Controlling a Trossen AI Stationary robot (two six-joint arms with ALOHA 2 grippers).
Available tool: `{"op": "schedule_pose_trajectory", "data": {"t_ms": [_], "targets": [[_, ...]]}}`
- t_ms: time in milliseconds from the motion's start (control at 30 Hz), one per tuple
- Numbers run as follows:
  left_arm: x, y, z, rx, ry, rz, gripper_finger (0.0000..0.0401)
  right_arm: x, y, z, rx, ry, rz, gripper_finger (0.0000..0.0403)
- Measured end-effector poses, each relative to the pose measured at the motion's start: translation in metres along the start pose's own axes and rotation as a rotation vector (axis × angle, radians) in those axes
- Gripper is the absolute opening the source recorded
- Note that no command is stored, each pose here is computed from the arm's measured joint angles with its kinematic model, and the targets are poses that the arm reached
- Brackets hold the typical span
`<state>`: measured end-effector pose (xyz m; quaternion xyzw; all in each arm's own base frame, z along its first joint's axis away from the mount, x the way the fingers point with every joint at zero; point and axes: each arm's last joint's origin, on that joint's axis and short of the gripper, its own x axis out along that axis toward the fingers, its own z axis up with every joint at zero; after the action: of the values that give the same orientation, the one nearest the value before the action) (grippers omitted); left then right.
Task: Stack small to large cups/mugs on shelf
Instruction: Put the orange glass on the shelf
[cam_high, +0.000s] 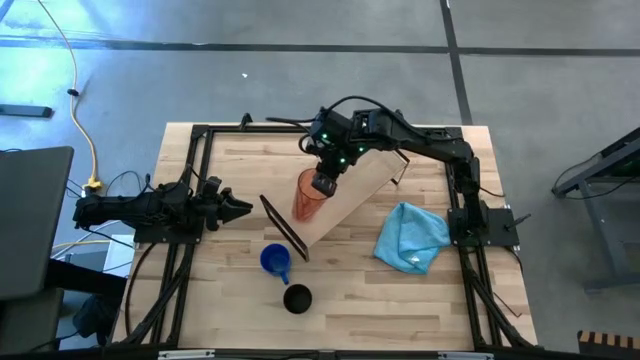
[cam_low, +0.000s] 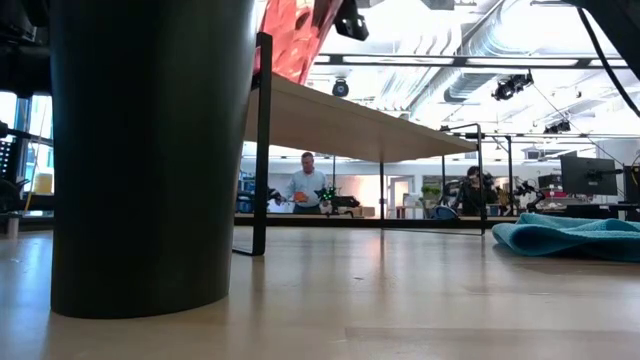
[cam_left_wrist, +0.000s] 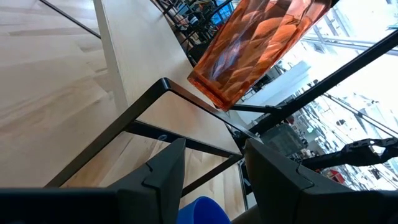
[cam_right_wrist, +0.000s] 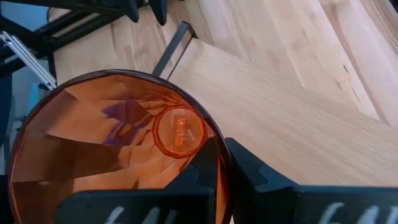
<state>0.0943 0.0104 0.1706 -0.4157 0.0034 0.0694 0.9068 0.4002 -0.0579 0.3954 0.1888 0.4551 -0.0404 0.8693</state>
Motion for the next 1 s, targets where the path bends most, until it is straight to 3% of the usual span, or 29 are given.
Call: {"op": "schedule_pose_trajectory", "data": {"t_ms": [467, 767, 1000], "targets": [[0.0000, 0.0000, 0.0000, 0.000, 0.000, 0.000, 0.0156, -0.0001, 0.0000, -0.0001, 0.004, 0.001, 0.001, 0.0003], [0.0000, 0.0000, 0.0000, 0.000, 0.000, 0.000, 0.0156, -0.0008, 0.0002, -0.0003, 0.008, 0.001, 0.002, 0.0081], [0.0000, 0.0001, 0.0000, 0.000, 0.000, 0.000, 0.0156, -0.0008, 0.0002, -0.0001, 0.007, -0.001, 0.003, 0.0089]]}}
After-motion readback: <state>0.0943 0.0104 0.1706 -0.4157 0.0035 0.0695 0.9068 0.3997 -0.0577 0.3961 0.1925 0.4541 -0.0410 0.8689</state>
